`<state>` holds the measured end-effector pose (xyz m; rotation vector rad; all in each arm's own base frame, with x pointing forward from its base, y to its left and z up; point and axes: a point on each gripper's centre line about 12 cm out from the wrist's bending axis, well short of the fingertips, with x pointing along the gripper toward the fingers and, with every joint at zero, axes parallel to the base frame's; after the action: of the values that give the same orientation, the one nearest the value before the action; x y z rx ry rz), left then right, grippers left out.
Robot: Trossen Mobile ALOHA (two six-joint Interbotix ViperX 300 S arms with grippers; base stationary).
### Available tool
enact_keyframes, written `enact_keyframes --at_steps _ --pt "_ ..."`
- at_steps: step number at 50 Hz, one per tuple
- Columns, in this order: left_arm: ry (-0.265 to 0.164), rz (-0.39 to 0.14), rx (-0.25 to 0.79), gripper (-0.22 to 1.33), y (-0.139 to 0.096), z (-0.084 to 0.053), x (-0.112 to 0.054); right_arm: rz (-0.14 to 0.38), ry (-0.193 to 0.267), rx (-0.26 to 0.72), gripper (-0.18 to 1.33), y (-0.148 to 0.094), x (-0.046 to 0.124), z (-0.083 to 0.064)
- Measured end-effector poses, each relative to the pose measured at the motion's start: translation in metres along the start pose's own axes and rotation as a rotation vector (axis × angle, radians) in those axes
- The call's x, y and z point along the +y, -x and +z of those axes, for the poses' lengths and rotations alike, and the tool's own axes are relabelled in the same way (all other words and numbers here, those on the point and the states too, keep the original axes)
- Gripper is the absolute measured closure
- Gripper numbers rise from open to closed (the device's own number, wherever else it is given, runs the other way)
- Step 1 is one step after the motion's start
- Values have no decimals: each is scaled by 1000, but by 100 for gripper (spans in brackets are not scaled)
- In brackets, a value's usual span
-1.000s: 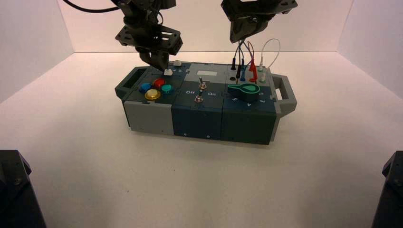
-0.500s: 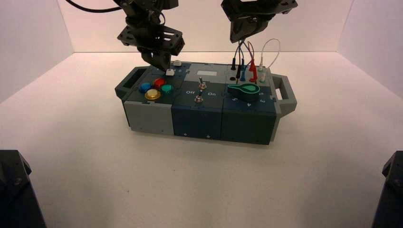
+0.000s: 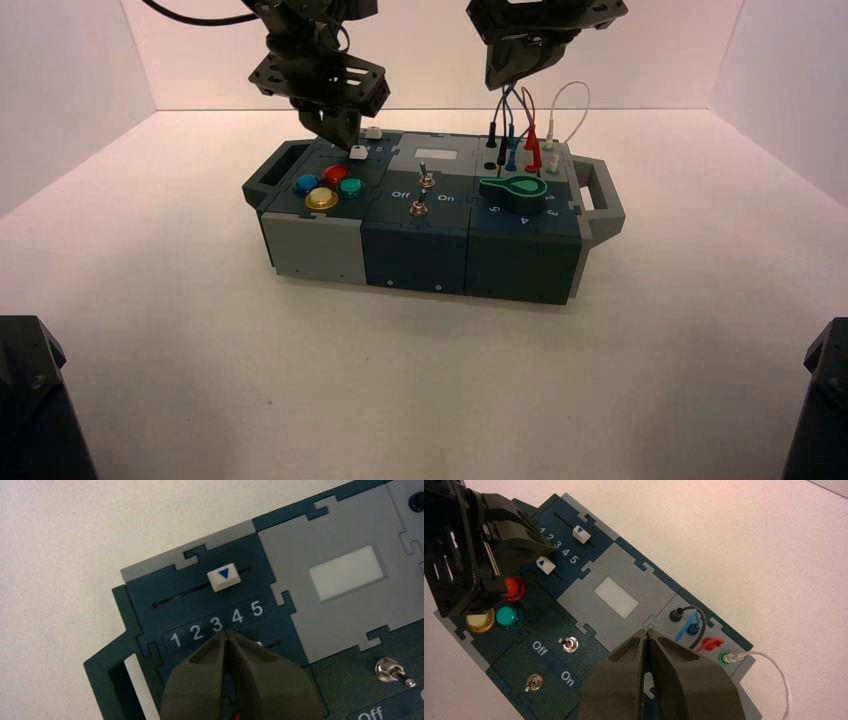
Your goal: Move the bottom slider to position 4.
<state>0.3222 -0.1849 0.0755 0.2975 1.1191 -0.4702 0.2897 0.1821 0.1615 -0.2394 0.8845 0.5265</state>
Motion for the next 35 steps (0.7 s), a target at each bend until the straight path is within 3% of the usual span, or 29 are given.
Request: enact_keyframes --at_steps 24,35 --pt "-16 3 3 128 -3 2 0 -1 -4 0 129 0 -1 0" --pt "32 33 -4 128 4 -1 25 -2 -7 1 129 0 -1 0"
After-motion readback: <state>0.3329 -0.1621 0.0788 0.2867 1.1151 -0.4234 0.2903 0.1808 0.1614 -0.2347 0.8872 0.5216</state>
